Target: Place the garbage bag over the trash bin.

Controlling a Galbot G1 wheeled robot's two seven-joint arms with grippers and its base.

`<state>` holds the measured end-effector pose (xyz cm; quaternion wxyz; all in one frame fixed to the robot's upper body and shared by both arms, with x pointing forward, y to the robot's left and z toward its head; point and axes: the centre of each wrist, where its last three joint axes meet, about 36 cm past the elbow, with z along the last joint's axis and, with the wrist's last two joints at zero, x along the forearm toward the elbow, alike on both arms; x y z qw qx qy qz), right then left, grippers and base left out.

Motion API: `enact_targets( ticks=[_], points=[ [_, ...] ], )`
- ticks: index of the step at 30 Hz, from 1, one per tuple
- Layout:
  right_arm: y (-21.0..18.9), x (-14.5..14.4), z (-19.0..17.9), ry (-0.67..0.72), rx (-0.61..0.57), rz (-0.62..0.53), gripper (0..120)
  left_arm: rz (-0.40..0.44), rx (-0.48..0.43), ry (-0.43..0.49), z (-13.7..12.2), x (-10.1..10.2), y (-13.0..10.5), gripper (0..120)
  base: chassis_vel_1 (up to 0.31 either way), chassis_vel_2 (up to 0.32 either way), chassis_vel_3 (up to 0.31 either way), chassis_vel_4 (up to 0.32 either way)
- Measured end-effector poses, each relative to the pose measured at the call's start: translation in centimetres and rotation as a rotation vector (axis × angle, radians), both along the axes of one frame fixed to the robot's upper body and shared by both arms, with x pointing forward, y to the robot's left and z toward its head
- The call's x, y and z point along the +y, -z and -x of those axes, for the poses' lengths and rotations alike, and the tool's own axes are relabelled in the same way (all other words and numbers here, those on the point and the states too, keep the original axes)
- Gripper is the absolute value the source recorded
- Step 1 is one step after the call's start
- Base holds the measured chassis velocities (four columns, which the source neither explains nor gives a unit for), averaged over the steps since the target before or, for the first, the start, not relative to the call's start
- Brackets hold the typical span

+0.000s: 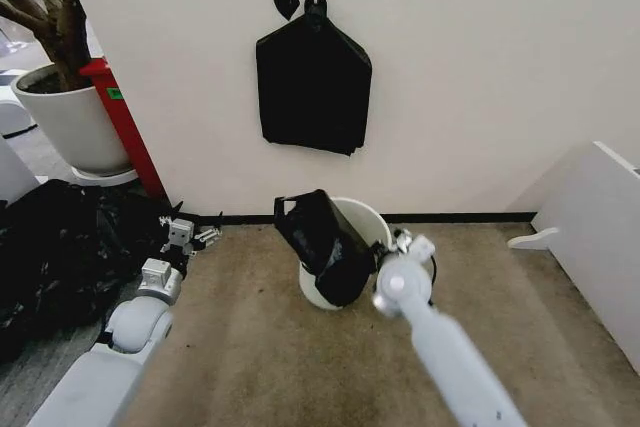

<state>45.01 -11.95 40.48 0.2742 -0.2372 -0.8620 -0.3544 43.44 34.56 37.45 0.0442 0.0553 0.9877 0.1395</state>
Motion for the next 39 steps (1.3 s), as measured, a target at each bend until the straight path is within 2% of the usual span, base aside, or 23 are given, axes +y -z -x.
enact_targets(
  ticks=[6,14,22,27,30,31,34,35,36,37,39],
  points=[
    [1.3,1.1,1.5,0.113,-0.012,-0.011,3,0.004,0.002,0.017,0.6,-0.7,0.1,100,0.0,0.0,0.0,0.0],
    [2.1,2.8,1.9,0.118,-0.021,-0.015,3,0.005,0.003,0.019,1.3,-0.8,0.2,100,0.0,0.0,0.0,0.0],
    [2.7,2.9,1.6,0.096,-0.038,0.0,7,0.002,0.005,0.012,1.6,-0.5,0.4,100,0.0,0.0,0.0,0.0],
    [2.5,2.6,2.4,0.08,-0.055,0.017,30,0.001,0.007,0.009,1.6,-0.5,0.6,100,0.0,0.0,0.0,0.0],
    [2.1,2.4,2.9,0.078,-0.077,0.04,36,-0.001,0.009,0.009,1.6,-0.5,0.7,100,0.0,0.0,0.0,0.0],
    [1.7,2.1,3.5,0.064,-0.115,0.074,43,-0.004,0.011,0.009,1.5,-0.4,0.8,100,0.0,0.0,0.0,0.0],
    [1.5,1.1,4.3,0.018,-0.22,0.168,51,-0.008,0.015,0.009,1.5,-0.4,0.9,100,0.0,0.0,0.0,0.0],
    [2.0,0.2,4.7,-0.04,-0.304,0.242,58,-0.01,0.017,0.009,1.4,-0.5,1.0,100,0.0,0.0,0.0,0.0],
    [2.0,0.2,4.7,-0.04,-0.304,0.242,58,-0.01,0.017,0.009,1.4,-0.5,1.0,100,0.0,0.0,0.0,0.0],
    [2.2,-0.6,5.0,-0.1,-0.372,0.289,63,-0.01,0.018,0.01,1.4,-0.5,1.1,100,0.0,0.0,0.0,0.0],
    [2.3,-1.1,5.2,-0.152,-0.422,0.32,67,-0.01,0.019,0.011,1.3,-0.6,1.2,100,0.0,0.0,0.0,0.0]
  ],
)
